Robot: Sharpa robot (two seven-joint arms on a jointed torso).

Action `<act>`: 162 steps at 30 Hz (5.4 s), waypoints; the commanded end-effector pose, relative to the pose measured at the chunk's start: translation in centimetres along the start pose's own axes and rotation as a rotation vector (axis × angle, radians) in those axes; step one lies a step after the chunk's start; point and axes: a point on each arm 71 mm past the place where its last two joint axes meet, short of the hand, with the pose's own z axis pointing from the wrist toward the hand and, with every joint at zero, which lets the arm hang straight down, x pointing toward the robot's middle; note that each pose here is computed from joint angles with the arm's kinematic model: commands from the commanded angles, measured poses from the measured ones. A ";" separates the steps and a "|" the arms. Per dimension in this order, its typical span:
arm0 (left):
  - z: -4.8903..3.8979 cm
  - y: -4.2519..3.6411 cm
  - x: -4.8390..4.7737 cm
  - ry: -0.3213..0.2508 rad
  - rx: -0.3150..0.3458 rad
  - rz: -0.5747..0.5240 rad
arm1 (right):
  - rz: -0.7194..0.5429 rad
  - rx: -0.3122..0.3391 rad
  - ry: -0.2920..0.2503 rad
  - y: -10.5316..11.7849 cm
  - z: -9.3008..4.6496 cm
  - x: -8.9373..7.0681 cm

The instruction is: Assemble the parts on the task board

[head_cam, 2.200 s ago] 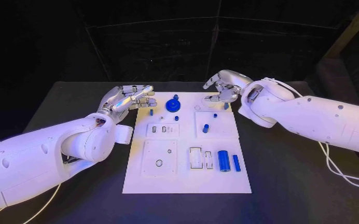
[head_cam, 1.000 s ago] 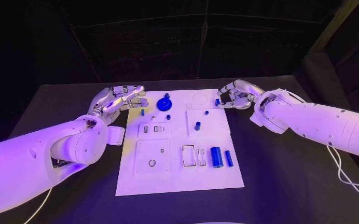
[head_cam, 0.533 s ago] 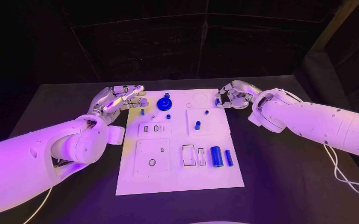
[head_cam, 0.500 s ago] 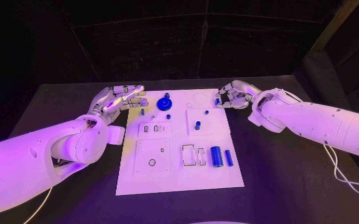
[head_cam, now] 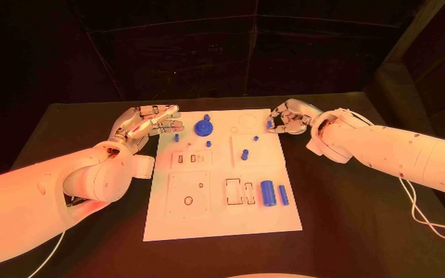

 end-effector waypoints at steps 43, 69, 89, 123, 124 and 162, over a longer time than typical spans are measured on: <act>-0.05 -0.09 0.12 0.016 0.003 -0.002 | 0.034 0.005 -0.105 1.2 -0.3 -0.4; 0.15 -0.06 -0.44 -0.007 0.001 0.009 | -0.015 -0.125 0.011 13.4 1.0 3.9; 0.39 -0.07 -0.62 -0.016 0.003 0.005 | -0.154 -0.183 0.128 18.2 2.4 9.6; 0.70 0.06 -0.26 -0.009 0.001 0.002 | -0.186 -0.189 0.199 18.9 2.5 12.7; 0.70 0.06 -0.27 -0.010 0.001 0.002 | -0.186 -0.189 0.199 18.9 2.5 12.7; 0.69 0.09 -0.33 -0.008 -0.003 0.001 | -0.226 -0.176 0.236 18.6 2.2 13.2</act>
